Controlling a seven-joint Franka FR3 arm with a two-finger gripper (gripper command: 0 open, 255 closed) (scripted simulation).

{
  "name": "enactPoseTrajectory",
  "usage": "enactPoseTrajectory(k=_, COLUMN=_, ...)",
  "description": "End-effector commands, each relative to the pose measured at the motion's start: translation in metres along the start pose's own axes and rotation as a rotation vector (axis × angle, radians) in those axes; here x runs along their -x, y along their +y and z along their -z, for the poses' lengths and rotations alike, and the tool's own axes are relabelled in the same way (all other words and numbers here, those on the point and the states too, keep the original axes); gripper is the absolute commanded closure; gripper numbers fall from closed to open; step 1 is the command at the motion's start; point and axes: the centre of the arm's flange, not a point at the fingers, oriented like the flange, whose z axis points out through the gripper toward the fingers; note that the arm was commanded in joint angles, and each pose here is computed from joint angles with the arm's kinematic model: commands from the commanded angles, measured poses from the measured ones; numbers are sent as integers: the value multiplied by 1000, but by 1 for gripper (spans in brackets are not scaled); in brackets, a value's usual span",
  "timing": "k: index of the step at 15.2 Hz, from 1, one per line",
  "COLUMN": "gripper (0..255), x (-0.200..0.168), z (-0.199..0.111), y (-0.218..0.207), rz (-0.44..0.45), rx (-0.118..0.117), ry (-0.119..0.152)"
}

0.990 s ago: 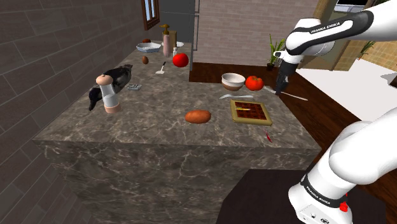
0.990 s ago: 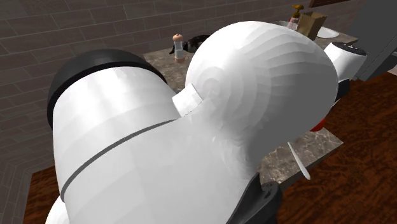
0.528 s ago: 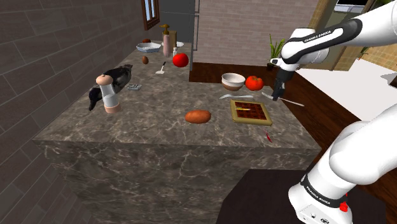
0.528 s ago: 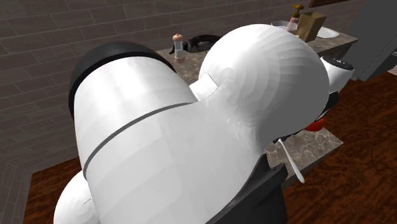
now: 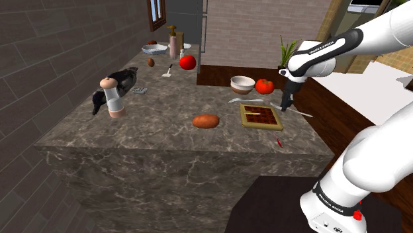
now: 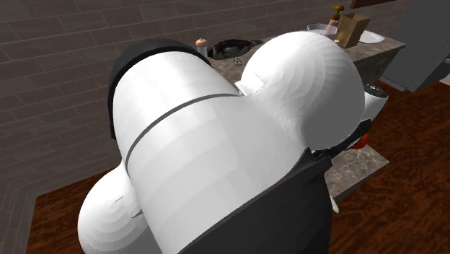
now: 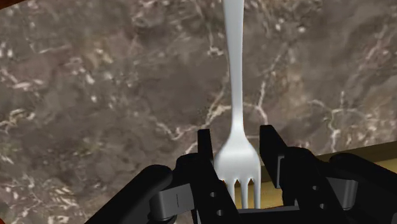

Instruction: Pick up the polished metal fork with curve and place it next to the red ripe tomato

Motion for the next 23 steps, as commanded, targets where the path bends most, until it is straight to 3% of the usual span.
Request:
enactPoseTrajectory(k=1, gripper=255, x=0, z=-10, y=0, rz=0, rx=1, ry=0)
enactPoseTrajectory(k=10, gripper=255, x=0, z=-15, y=0, rz=0, rx=1, ry=0)
enactPoseTrajectory(k=11, gripper=0, x=0, z=-15, y=0, rz=0, rx=1, ry=0)
enactPoseTrajectory(k=16, gripper=0, x=0, z=-15, y=0, rz=0, rx=1, ry=0)
enactPoseTrajectory(k=20, gripper=0, x=0, z=35, y=0, rz=0, rx=1, ry=0)
enactPoseTrajectory(k=23, gripper=0, x=0, z=35, y=0, rz=0, rx=1, ry=0)
